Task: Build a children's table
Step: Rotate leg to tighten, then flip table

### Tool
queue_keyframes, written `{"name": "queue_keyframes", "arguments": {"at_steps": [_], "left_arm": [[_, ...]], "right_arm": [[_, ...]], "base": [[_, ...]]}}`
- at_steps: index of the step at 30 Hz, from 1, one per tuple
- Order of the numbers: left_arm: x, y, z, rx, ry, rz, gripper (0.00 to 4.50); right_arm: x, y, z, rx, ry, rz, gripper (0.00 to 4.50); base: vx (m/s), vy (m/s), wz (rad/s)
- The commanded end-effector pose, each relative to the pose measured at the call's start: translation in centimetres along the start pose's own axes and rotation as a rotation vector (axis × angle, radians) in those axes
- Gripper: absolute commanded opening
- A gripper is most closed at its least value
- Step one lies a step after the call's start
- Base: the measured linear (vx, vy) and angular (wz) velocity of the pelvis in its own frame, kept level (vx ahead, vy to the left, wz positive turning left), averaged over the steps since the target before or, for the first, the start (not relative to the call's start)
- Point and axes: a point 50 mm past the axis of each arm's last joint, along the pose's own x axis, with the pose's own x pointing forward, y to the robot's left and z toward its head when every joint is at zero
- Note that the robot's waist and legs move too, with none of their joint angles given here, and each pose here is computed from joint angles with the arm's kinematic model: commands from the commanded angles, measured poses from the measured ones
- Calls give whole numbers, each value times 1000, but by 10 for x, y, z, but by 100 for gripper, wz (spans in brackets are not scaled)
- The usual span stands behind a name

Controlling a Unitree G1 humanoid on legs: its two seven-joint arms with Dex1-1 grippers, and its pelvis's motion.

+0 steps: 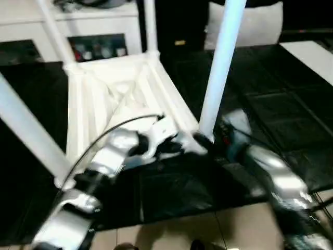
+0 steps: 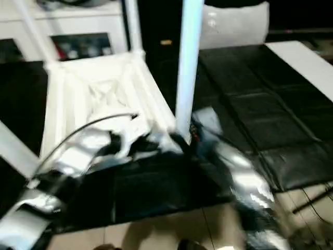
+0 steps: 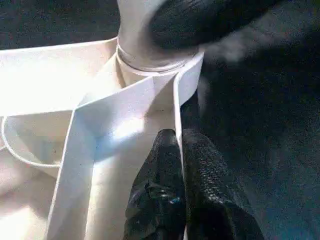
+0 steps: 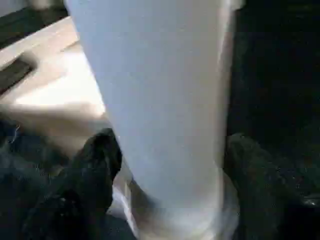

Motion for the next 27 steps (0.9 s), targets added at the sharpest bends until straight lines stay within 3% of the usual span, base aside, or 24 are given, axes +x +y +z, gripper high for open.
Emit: {"name": "queue_keyframes", "arguments": {"at_steps": [1,2,4,7,11,12,14,17,21,22,24,27], "left_arm": [[-4,3,20,104,-81,-48,0],[-4,3,19,104,-80,-53,0],[-16,4,8,140,-41,-128,0],[-18,4,6,130,-46,-135,0],[-29,3,9,70,-178,-203,0],[-29,2,10,71,-188,-209,43],[-30,0,12,102,-238,-189,43],[-31,-2,13,102,-260,-170,80],[-41,-9,17,37,-377,-85,102],[-47,-12,16,-36,-432,-10,115],[-51,-13,14,-96,-451,78,124],[-58,-14,6,-248,-481,346,144]], "right_arm": [[-6,6,10,-39,-45,97,406],[-8,6,10,-43,-44,107,417],[-32,6,10,-69,-38,194,436],[-34,7,9,-67,-38,199,447],[-43,4,10,-34,-73,91,447],[-43,4,10,-32,-76,84,450],[-46,6,6,-25,-84,32,450],[-48,8,5,-11,-90,1,450],[-55,16,3,34,-106,-47,450],[-59,19,3,52,-123,-94,450],[-61,22,3,64,-133,-133,450],[-62,29,3,73,-132,-186,450]], "base": [[0,0,0],[0,0,0],[0,0,0],[0,0,0],[0,0,0],[0,0,0],[0,0,0],[0,0,0],[0,0,0],[0,0,0],[0,0,0],[0,0,0]]}}
